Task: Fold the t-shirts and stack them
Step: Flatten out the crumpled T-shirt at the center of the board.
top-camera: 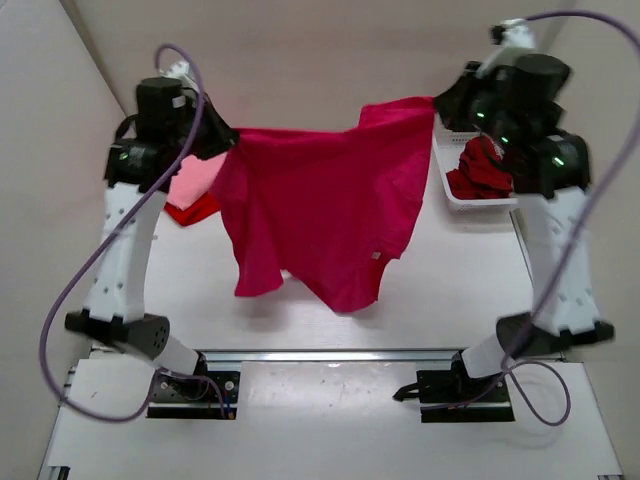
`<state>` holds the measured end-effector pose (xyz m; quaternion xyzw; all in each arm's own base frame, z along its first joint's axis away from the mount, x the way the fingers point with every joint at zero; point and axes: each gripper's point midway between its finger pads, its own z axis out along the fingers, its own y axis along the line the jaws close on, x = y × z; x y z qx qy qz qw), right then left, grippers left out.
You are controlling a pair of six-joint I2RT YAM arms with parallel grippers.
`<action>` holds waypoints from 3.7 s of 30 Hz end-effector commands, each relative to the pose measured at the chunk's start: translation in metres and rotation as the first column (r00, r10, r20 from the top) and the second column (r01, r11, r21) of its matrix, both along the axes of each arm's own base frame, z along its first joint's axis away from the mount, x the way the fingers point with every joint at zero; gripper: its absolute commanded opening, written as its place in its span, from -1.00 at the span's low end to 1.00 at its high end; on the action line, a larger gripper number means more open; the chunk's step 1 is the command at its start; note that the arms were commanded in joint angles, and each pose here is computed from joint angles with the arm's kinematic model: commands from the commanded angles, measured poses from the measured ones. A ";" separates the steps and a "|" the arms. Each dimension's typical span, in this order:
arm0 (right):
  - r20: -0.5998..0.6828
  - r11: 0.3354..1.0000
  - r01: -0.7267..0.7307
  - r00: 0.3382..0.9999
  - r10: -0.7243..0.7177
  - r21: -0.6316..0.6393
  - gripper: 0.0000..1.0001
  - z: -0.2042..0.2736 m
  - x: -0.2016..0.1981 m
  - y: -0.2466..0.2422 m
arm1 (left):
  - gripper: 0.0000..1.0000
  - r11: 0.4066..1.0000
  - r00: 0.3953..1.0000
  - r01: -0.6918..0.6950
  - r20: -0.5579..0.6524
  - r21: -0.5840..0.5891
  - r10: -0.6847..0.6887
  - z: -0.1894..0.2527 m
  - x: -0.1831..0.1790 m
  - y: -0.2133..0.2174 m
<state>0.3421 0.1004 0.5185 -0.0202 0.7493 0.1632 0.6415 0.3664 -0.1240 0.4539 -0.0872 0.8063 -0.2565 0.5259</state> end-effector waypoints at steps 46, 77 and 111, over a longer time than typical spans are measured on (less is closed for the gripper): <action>-0.183 0.958 -0.157 0.962 0.204 0.241 -0.99 -0.093 0.196 0.004 | -1.00 0.959 0.906 -0.222 -0.326 0.176 0.269 -0.152 0.140 0.044; -0.685 0.952 -0.265 0.666 0.294 0.152 -0.67 -0.332 -0.077 0.084 | -0.99 0.983 0.733 -0.091 -0.658 0.157 0.173 -0.304 -0.049 0.028; -0.700 0.924 0.159 0.700 0.144 0.349 -1.00 -0.453 -0.027 0.037 | 0.00 0.945 0.766 -0.317 -0.608 -0.076 0.208 -0.380 -0.065 0.047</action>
